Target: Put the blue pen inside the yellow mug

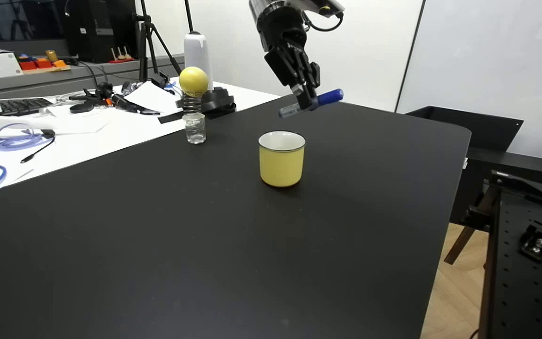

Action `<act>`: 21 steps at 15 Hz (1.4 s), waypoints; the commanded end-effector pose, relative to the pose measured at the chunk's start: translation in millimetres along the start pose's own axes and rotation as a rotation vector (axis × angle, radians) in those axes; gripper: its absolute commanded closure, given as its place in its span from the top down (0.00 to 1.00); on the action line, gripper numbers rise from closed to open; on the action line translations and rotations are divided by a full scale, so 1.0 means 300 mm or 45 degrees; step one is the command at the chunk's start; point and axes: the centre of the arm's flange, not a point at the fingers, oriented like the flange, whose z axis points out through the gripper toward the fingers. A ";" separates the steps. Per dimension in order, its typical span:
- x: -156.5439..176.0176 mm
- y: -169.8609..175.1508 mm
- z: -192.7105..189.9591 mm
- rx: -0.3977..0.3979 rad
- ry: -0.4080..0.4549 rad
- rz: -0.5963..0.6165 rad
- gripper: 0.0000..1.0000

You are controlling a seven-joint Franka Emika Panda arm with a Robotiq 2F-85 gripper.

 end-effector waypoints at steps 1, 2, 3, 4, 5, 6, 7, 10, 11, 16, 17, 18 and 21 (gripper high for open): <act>0.074 0.053 -0.025 0.075 -0.068 0.049 0.05; 0.085 0.061 -0.017 0.086 -0.087 0.050 0.05; 0.094 0.066 -0.011 0.098 -0.109 0.048 0.05; 0.103 0.072 -0.007 0.102 -0.122 0.054 0.05; 0.113 0.077 -0.003 0.111 -0.135 0.058 0.05; 0.124 0.081 0.002 0.118 -0.149 0.062 0.05; 0.136 0.080 0.007 0.118 -0.167 0.067 0.05; 0.166 0.077 0.023 0.086 -0.230 0.091 0.05; 0.177 0.076 0.028 0.077 -0.247 0.100 0.05; 0.234 0.070 0.051 0.026 -0.297 0.122 0.05; 0.245 0.070 0.054 0.017 -0.295 0.125 0.05; 0.257 0.072 0.056 0.007 -0.293 0.125 0.07; 0.289 0.074 0.057 0.007 -0.274 0.134 0.53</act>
